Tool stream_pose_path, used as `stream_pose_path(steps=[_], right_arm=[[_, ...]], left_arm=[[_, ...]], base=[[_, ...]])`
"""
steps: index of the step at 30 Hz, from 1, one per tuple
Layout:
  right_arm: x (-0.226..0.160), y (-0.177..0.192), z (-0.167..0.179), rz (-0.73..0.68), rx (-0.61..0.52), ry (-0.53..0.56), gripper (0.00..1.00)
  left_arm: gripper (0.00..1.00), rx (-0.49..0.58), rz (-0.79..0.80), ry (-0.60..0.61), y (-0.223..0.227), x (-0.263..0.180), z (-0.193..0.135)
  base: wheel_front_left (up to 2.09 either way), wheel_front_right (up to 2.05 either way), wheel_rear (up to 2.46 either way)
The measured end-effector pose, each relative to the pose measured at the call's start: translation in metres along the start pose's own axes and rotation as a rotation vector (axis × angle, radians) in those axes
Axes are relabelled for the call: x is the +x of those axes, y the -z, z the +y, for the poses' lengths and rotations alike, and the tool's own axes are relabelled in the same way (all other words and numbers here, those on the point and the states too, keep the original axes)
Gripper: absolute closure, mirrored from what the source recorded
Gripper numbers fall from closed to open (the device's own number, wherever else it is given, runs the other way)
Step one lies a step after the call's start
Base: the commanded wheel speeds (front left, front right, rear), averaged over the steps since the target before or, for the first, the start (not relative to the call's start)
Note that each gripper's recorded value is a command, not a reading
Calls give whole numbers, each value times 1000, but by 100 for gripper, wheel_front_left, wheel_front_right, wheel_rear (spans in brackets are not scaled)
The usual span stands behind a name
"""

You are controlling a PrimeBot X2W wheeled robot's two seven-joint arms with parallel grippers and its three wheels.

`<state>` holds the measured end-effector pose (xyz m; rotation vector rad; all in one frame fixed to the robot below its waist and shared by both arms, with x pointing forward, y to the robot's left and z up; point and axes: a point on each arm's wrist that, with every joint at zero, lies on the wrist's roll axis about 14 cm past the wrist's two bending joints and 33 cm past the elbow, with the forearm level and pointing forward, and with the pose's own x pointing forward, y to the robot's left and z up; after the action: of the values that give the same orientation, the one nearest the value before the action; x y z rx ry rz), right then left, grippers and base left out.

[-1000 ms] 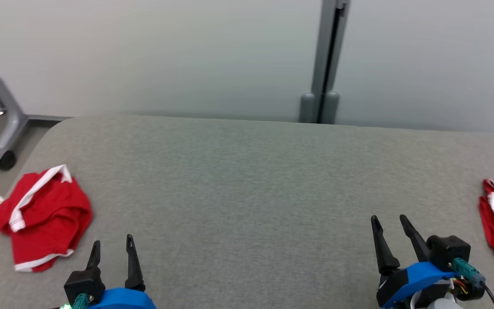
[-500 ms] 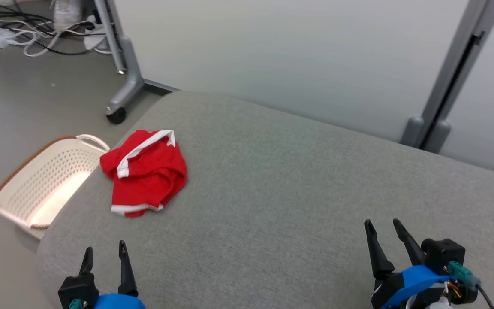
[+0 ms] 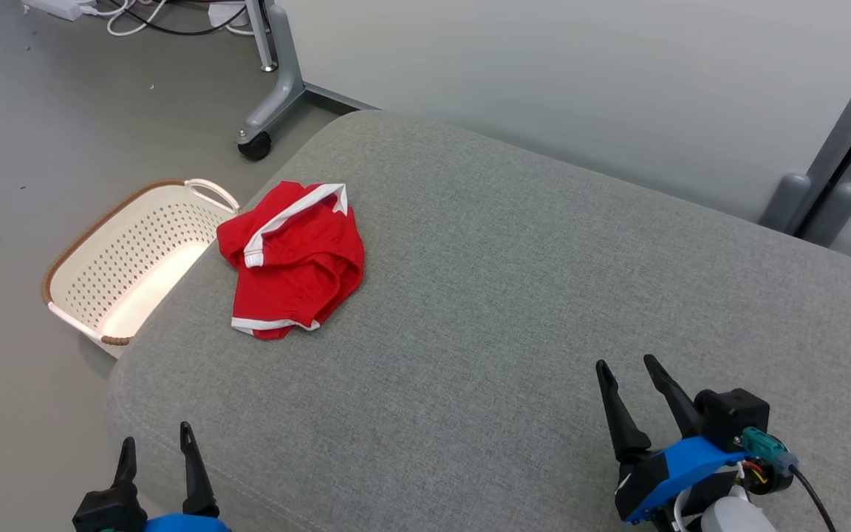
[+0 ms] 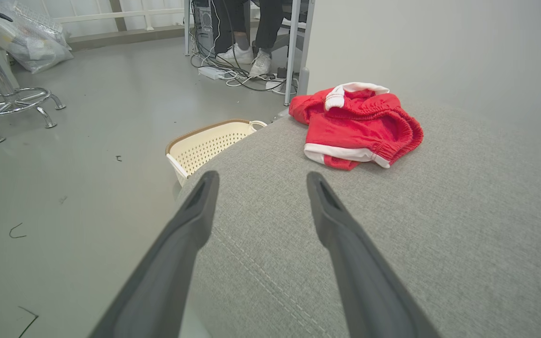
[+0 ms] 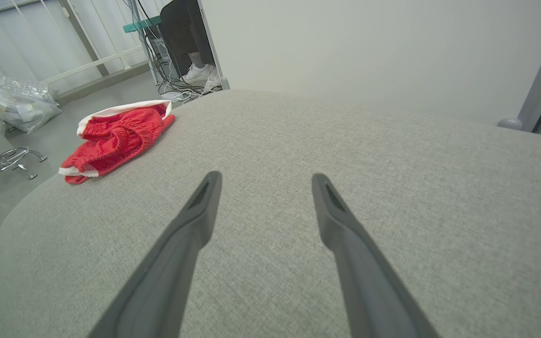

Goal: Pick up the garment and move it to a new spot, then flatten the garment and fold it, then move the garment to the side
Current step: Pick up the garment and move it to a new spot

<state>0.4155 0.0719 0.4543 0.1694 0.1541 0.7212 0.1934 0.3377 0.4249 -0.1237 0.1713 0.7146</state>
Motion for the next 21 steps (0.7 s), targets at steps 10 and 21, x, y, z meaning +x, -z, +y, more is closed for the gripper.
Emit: stream_pose_path(steps=[10, 21], right_arm=[[-3, 2, -7, -2, -3, 15, 0], [2, 12, -43, -6, -13, 68, 0]], left_arm=[[0, 2, 18, 36, 0, 18, -9], [0, 93, 64, 119, -9, 101, -57]], base=[[0, 0, 0], [0, 0, 0]])
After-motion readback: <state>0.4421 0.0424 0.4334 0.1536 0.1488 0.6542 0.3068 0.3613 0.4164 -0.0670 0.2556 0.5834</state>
